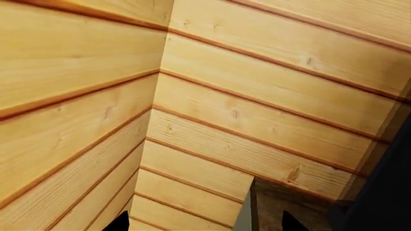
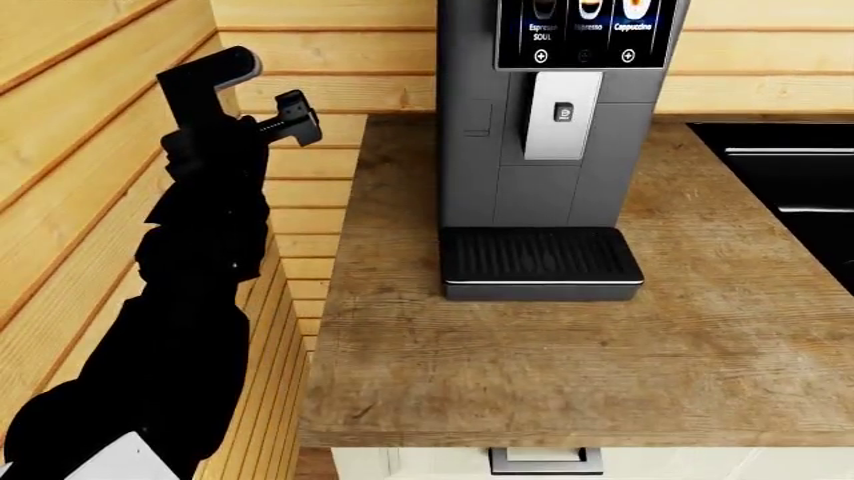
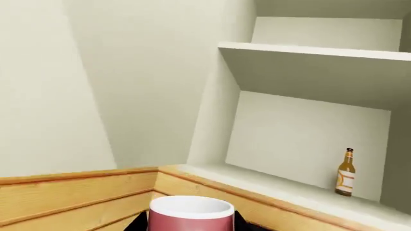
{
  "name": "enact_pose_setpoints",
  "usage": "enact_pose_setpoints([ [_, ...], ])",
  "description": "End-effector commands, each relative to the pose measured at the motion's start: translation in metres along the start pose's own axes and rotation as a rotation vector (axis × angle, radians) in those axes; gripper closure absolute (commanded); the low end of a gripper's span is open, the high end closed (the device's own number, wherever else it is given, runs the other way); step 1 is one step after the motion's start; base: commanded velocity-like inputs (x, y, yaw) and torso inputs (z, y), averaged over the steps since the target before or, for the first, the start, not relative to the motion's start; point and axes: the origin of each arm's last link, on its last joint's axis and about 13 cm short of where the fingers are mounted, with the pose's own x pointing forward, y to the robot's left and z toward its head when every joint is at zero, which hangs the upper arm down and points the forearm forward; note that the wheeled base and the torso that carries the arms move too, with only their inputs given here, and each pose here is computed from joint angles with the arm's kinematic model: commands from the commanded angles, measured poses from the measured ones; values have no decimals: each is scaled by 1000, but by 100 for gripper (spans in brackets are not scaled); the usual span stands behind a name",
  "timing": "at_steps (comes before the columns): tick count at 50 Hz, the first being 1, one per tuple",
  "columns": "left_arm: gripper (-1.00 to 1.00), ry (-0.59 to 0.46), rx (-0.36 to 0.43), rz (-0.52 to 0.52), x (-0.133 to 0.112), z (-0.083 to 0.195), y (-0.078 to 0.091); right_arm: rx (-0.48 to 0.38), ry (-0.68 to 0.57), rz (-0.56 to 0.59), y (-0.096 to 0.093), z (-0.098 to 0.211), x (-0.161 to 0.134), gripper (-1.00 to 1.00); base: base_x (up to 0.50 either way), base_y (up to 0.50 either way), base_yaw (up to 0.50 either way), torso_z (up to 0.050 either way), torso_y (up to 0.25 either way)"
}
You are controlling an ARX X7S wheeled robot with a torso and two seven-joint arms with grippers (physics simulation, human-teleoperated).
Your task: Pick the mug from the cabinet, place it under the coffee machine dispenser, and press the start button.
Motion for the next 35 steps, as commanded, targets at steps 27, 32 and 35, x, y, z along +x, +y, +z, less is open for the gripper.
enact_pose_setpoints([
  [27,-100,-1,3,-1,0,0,0,45,114,-212,-49,-58,-1,100,0,0,0,0,0],
  [32,-100,-1,3,-2,0,0,0,37,118,-264,-58,-60,0,100,0,0,0,0,0],
  [35,-100,-1,4,-1,0,0,0,42,114,-296,-66,-59,0,100,0,0,0,0,0],
])
